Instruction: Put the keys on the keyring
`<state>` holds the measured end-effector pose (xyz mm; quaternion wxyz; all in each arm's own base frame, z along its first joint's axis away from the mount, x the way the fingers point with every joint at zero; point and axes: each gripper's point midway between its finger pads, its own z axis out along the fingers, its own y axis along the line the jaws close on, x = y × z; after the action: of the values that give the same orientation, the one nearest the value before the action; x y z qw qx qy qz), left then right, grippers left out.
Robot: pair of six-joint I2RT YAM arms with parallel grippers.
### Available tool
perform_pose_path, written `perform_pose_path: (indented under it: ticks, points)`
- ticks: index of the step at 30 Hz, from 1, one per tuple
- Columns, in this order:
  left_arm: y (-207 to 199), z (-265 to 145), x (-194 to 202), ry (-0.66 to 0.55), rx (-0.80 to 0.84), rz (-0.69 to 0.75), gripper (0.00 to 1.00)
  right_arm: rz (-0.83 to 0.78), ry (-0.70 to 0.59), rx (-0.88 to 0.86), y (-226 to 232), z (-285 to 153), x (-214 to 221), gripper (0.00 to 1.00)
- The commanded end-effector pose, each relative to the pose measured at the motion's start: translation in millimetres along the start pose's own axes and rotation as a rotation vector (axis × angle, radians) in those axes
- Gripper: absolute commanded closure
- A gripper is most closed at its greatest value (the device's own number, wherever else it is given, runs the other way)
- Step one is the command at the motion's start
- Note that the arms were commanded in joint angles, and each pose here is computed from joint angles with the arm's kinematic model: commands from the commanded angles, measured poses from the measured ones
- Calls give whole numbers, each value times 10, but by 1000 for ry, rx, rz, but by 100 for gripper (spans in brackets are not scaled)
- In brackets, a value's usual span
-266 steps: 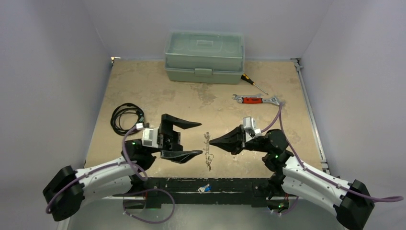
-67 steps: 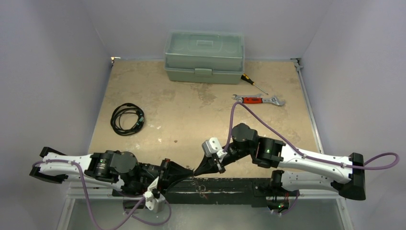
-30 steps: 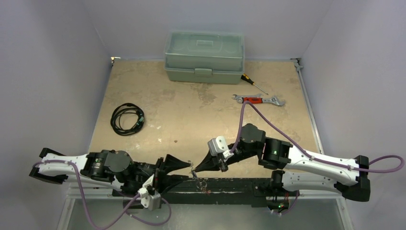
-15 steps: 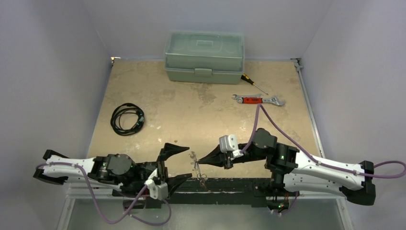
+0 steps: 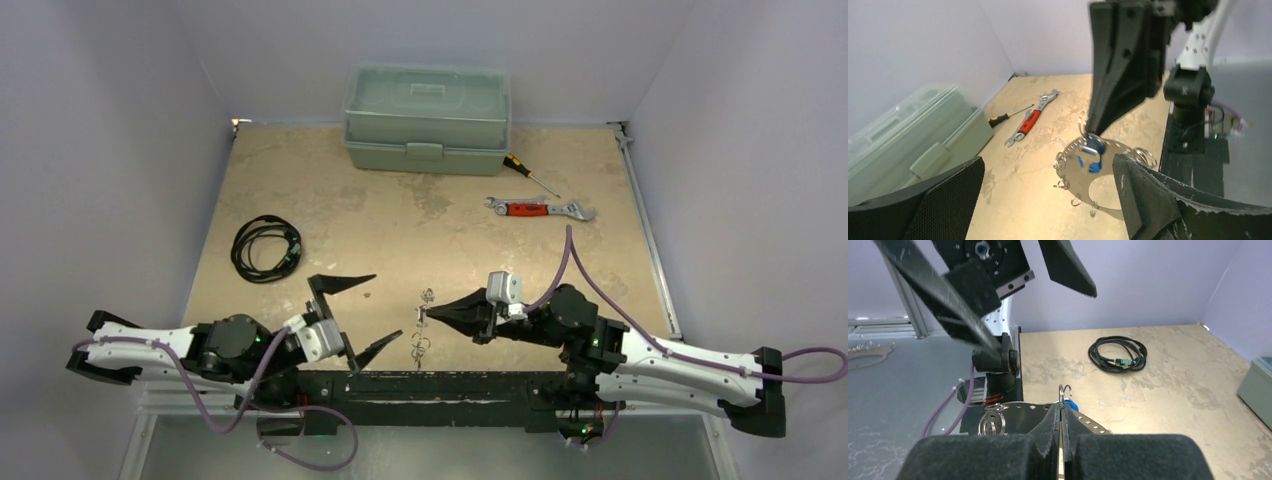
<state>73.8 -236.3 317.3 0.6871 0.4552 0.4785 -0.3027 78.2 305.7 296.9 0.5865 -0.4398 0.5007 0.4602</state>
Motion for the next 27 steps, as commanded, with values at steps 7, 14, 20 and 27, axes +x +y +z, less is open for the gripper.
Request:
perform_pose_path:
  ticks: [7,14,20,27]
  points:
    - [185,55,-402,21,-74,-223,1,17,-176,70,-101,-68,-339,100]
    - [11,244,-269,159,-28,-131,1,50,-161,96,-153,-53,-286,100]
    - [143,460,-50,281,-112,-68,1,76,-134,159,-333,20,-204,100]
    - [379,684,90,295,-50,-131,4,92,-115,198,-579,-15,-123,100]
